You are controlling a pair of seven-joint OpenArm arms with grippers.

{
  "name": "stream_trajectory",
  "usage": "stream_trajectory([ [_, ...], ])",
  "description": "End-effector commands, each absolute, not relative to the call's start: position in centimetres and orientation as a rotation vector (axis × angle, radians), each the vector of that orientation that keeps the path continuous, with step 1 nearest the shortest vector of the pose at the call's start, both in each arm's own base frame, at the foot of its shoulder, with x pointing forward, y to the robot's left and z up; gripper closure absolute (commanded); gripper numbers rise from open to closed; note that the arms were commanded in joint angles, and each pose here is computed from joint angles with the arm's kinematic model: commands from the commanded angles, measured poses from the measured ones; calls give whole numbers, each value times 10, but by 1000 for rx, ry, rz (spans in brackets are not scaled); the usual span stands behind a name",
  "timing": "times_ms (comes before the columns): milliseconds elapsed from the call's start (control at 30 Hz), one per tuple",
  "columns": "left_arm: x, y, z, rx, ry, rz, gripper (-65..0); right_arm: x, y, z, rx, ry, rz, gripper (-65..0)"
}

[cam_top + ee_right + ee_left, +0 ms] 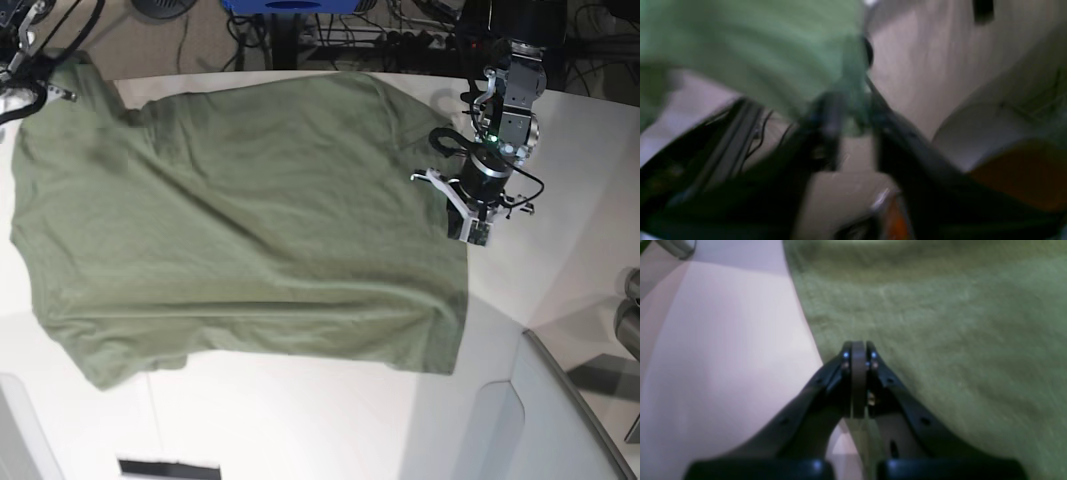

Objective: Layout the t-shirt on the table in an organized manner, then fold the t-shirt properly
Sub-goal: 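Grasp the shirt edge with both grippers and pull it taut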

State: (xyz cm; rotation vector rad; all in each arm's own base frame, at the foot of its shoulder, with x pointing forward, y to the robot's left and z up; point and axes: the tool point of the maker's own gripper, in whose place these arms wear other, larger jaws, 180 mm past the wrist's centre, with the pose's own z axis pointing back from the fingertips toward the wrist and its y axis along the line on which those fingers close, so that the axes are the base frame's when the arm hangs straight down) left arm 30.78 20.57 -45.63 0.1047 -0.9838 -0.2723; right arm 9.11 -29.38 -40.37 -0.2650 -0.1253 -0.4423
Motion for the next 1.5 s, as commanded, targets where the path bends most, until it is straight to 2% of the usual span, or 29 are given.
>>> stream_trajectory([
  [0, 319, 208, -441, 114, -1037, -278, 0, 92, -300, -397, -302, -138, -421, -243],
  [33, 319, 208, -441, 114, -1038, -278, 0, 94, -300, -396, -304, -146, -414, -290],
  [67, 319, 208, -441, 113, -1039, -277, 0, 98, -302, -394, -310, -163, -409, -308],
  [133, 320, 208, -441, 110, -1040, -269, 0, 114, -309, -389, -327, -229, -388, -281],
  [200, 324, 208, -437, 110, -1051, -268, 0, 145, -320, -379, -349, -368, -373, -222],
  [267, 337, 204, -431, 106, -1073, -261, 0, 178, -333, -374, -370, -492, -348, -132],
  [300, 339, 201, -433, 100, -1070, -263, 0, 193, -336, -374, -369, -523, -330, -84],
  [367, 346, 195, -434, 87, -1072, -241, 0, 213, -346, -387, -362, -485, -298, 0],
  [467, 346, 194, -444, 79, -1047, -235, 0, 228, -353, -421, -309, -391, -326, 0],
  [633, 331, 196, -467, 76, -980, -225, 0, 249, -355, -447, -240, -373, -269, 0],
  [833, 317, 205, -493, 85, -904, -213, 0, 254, -338, -485, -132, -277, -282, 0],
  [1267, 394, 221, -472, 111, -943, -165, 0, 304, -333, -498, -57, -377, -335, 0],
  [1467, 431, 205, -462, 89, -994, -206, 0, 335, -332, -489, -34, -446, -349, 0],
])
